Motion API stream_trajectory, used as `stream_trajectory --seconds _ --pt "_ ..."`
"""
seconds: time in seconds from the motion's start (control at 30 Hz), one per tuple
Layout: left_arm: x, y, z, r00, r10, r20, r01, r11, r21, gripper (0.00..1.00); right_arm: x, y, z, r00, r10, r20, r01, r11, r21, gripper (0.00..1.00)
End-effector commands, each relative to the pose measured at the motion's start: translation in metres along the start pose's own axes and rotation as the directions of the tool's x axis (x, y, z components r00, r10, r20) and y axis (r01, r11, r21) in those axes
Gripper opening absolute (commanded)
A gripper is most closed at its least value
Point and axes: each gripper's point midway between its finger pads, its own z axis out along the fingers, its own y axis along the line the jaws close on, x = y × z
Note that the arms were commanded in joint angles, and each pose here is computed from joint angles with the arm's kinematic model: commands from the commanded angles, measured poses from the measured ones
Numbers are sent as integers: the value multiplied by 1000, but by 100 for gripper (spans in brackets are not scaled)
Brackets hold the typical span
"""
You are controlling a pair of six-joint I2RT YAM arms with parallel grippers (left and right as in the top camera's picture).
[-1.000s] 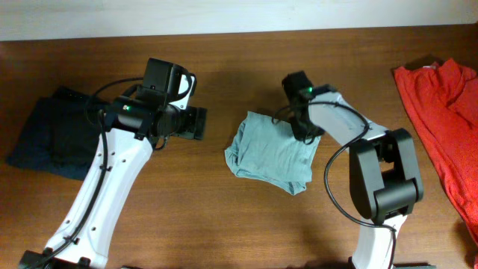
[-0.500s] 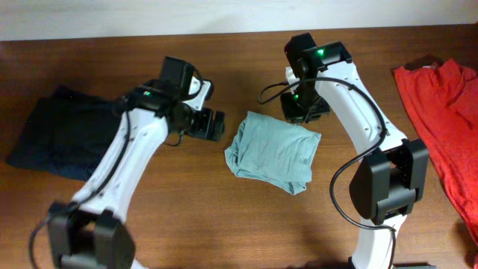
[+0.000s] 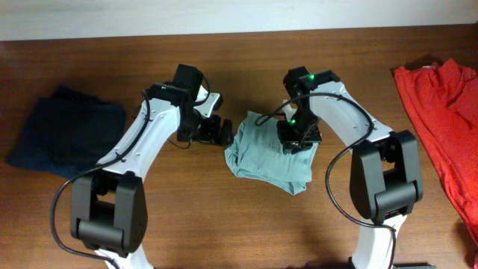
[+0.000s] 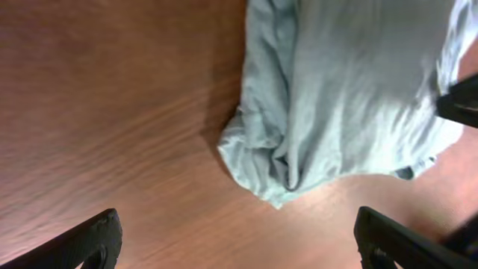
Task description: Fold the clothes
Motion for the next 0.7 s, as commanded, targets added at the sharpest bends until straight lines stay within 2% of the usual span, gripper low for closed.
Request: stream_trajectory --seconds 0.0,0.13,0.3,0.37,0.47,0.57,0.67 --pt "1 -11 5 1000 12 -17 -11 997 70 99 -1 7 2 998 -64 9 64 996 -58 21" --pt "1 -3 3 1000 -5 -18 7 998 61 99 -21 4 -21 984 -127 126 132 991 -26 20" --pt "8 15 -3 998 -58 -40 59 998 32 99 -56 -29 -59 960 -32 278 30 999 13 15" --pt "9 21 -5 996 -77 -43 79 996 30 99 -67 -43 -62 950 -3 313 2 1000 4 10" --pt "8 29 -9 995 -94 -36 95 995 31 99 -78 -58 -52 945 24 327 -24 1000 -4 9" --pt "8 35 -11 993 -111 -33 112 993 29 99 -82 -65 -32 957 43 288 -44 999 -2 4" --pt "14 39 -13 990 -131 -50 133 991 27 99 -81 -71 -12 969 54 240 -58 998 6 4"
